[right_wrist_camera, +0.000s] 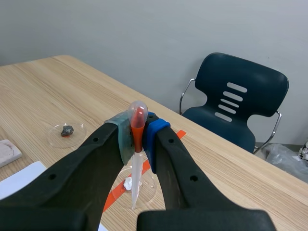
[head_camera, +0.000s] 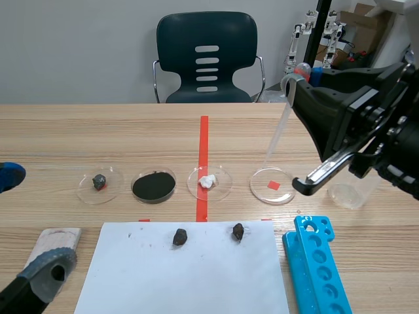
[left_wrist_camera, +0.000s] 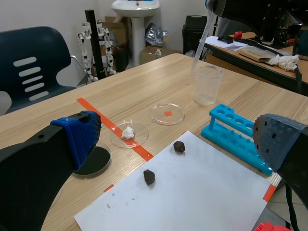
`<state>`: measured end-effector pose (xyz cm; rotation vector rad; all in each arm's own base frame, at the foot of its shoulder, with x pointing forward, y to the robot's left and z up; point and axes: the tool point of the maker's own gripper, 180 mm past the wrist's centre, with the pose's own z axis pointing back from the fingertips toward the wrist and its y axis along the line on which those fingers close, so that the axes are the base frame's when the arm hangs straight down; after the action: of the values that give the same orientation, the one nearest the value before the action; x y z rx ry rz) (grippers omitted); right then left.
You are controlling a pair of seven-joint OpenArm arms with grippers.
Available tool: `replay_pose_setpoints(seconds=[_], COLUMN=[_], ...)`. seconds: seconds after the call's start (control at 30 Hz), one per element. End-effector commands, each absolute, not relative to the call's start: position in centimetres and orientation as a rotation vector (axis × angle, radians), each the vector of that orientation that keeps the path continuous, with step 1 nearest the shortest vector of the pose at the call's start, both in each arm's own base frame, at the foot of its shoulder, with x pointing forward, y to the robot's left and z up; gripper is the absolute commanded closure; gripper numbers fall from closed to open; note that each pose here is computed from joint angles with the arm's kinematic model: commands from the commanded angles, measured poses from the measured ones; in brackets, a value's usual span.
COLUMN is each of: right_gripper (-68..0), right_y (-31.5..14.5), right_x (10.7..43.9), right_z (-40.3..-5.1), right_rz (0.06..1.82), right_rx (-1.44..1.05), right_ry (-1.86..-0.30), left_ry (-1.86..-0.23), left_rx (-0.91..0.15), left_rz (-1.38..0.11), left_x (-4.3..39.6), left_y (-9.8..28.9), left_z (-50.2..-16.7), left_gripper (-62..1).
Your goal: Put the dropper in the beaker
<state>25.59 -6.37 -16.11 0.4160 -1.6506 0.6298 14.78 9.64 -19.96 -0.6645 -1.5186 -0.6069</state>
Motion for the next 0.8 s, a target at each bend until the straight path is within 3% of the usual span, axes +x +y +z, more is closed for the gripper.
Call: replay_pose_setpoints(seconds=[0.0, 0.77], right_gripper=[-0.4, -0.4], right_y=[-6.4, -6.38], right_x=[25.74, 25.74], right_z=[-14.88, -14.95], right_rz=[0.63, 0.637], right_rx=[0.419, 0.413], right_ry=[-1.694, -1.692], left_ry=[-1.55, -1.55], left_rx=[-0.673, -0.673], left_rz=[-0.599, -0.599], left_x=[14.89, 14.89], left_y=[9.66, 9.66], left_z=[-19.07, -19.07], left_gripper=[-62.3, -62.3])
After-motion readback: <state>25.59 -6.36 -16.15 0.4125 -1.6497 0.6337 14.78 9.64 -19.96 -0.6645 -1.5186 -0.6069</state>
